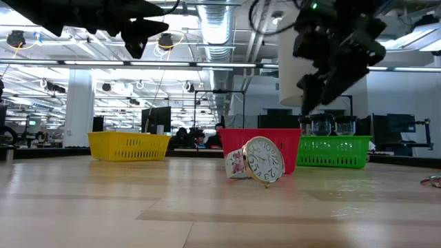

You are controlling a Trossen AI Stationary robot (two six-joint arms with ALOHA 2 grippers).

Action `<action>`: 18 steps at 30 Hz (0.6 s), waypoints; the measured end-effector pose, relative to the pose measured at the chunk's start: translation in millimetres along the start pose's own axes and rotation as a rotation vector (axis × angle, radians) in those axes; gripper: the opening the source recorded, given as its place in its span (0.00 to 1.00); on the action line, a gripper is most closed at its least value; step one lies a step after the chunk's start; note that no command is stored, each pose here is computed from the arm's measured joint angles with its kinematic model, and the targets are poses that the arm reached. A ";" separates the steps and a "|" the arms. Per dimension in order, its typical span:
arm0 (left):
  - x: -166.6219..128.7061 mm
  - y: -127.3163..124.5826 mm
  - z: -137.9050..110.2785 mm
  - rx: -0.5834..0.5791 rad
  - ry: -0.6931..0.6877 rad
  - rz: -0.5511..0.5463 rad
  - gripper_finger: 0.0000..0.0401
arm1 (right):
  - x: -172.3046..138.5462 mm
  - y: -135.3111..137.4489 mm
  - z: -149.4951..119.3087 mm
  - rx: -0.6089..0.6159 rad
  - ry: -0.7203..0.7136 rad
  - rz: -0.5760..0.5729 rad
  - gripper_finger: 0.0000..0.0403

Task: Pick & Place Office items
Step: Put the white wristwatch into the yellow bin

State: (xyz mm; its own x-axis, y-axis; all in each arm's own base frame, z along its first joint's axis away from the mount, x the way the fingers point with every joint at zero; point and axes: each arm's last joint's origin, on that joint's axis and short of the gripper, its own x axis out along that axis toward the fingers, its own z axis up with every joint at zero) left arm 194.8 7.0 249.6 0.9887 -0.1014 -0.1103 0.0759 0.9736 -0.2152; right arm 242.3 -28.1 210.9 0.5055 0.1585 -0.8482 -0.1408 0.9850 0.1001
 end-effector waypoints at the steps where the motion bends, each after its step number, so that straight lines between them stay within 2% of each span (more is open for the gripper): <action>1: 1.0 -1.4 0.0 0.009 -0.004 -0.009 0.34 | 4.5 -0.3 -2.5 0.036 0.041 0.007 0.79; 4: 4.0 -4.0 -2.2 0.013 0.006 -0.025 0.32 | 10.9 0.1 -13.5 0.113 0.261 0.005 0.79; 7: 4.5 -4.7 0.5 0.018 -0.023 -0.031 0.31 | 12.2 -2.8 -10.0 0.187 0.303 -0.002 0.79; 11: 5.7 -4.4 1.0 0.020 -0.037 -0.011 0.28 | 12.9 3.8 5.3 0.057 0.187 0.079 0.79; 14: 7.5 -4.3 -0.5 0.015 -0.030 -0.003 0.27 | 3.6 15.3 18.2 -0.036 0.096 0.163 0.79; 18: 16.4 -8.9 -6.5 0.013 -0.010 -0.028 0.26 | -6.9 33.9 27.1 -0.161 0.013 0.214 0.79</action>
State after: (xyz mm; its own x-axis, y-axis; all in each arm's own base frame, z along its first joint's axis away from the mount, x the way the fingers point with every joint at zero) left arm 209.5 -4.7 243.4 0.9874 -0.1265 -0.0946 0.1050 0.9730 -0.2054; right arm 257.2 6.0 234.3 0.4391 0.3605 -0.8230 -0.3776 0.9052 0.1950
